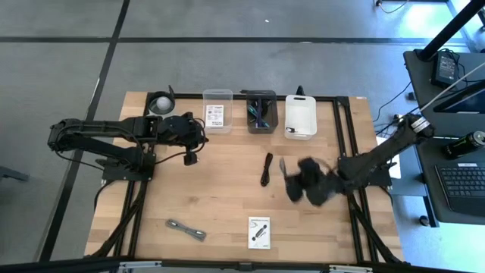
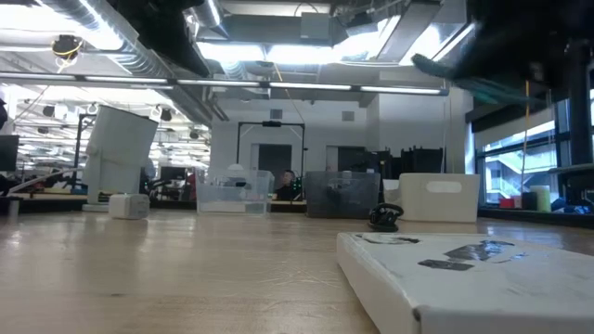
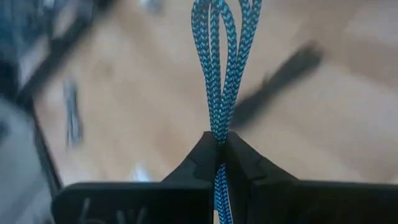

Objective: Pick and place items into bin
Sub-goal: Put the blue charger cable into the black bin

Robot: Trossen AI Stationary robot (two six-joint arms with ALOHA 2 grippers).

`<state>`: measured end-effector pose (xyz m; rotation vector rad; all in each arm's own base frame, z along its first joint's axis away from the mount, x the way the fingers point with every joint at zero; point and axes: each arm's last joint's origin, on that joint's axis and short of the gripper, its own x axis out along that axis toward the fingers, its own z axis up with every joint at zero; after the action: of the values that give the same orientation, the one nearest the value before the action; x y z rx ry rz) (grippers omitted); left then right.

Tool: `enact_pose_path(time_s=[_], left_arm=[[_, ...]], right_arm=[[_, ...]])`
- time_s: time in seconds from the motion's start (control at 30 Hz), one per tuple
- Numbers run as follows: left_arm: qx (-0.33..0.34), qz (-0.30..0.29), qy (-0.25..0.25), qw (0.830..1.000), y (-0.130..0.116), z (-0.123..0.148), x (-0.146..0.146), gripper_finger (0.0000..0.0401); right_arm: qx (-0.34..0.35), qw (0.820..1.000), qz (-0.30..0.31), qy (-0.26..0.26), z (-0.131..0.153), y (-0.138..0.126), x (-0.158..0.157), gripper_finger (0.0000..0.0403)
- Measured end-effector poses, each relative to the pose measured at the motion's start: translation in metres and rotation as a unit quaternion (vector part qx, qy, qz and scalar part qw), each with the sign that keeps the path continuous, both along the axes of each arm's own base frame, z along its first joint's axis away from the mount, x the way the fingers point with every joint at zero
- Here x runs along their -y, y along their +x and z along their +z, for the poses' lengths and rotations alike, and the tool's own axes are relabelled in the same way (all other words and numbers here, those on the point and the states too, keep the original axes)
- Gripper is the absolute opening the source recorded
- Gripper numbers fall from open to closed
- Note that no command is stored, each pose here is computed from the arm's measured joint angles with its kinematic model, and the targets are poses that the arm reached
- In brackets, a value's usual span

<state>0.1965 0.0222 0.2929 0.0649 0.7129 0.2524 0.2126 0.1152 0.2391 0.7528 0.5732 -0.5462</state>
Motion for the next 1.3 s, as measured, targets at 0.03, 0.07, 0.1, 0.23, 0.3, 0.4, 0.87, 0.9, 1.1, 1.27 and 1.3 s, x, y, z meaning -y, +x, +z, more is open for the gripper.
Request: enact_pose_path(time_s=[0.03,0.07,0.1,0.23,0.3,0.4,0.87,0.9,1.1,1.27,1.3], left_arm=[[0.0,0.0,0.0,1.0,0.0,0.0,0.0,0.0005],[0.0,0.0,0.001,1.0,0.0,0.0,0.0,0.0004],[0.0,-0.001,0.002,1.0,0.0,0.0,0.0,0.0003],[-0.001,-0.005,0.007,1.0,0.0,0.0,0.0,0.0001],[0.002,-0.003,0.004,1.0,0.0,0.001,-0.001,0.0002],[0.005,-0.006,-0.007,1.0,0.0,0.001,-0.003,0.0002],[0.05,0.024,-0.006,0.998,0.0,0.008,-0.031,0.0002],[0.053,0.03,-0.008,0.998,0.0,0.008,-0.033,0.0002],[0.056,0.051,-0.01,0.997,-0.002,0.008,-0.04,0.0002],[0.061,0.06,-0.009,0.996,-0.003,0.009,-0.044,0.0001],[0.062,0.061,-0.008,0.996,-0.003,0.009,-0.045,0.0001]], right_arm=[[0.014,1.0,-0.028,0.001,0.002,0.005,0.01,0.0012],[0.026,0.998,-0.049,0.004,0.004,0.013,0.02,0.0011],[0.037,0.997,-0.065,0.005,0.006,0.021,0.031,0.0011],[0.084,0.994,-0.072,0.015,0.016,0.049,0.08,0.001],[0.119,0.99,-0.082,0.011,0.023,0.057,0.108,0.001],[0.141,0.984,-0.107,-0.007,0.04,0.064,0.15,0.001],[-0.1,0.992,-0.072,0.007,0.074,0.134,0.32,0.0009],[-0.126,0.989,-0.07,0.019,0.067,0.139,0.329,0.0009],[-0.243,0.965,-0.064,0.079,0.02,0.155,0.364,0.0014],[-0.277,0.954,-0.05,0.1,-0.005,0.16,0.369,0.0015],[-0.28,0.953,-0.049,0.101,-0.007,0.16,0.369,0.0018]])
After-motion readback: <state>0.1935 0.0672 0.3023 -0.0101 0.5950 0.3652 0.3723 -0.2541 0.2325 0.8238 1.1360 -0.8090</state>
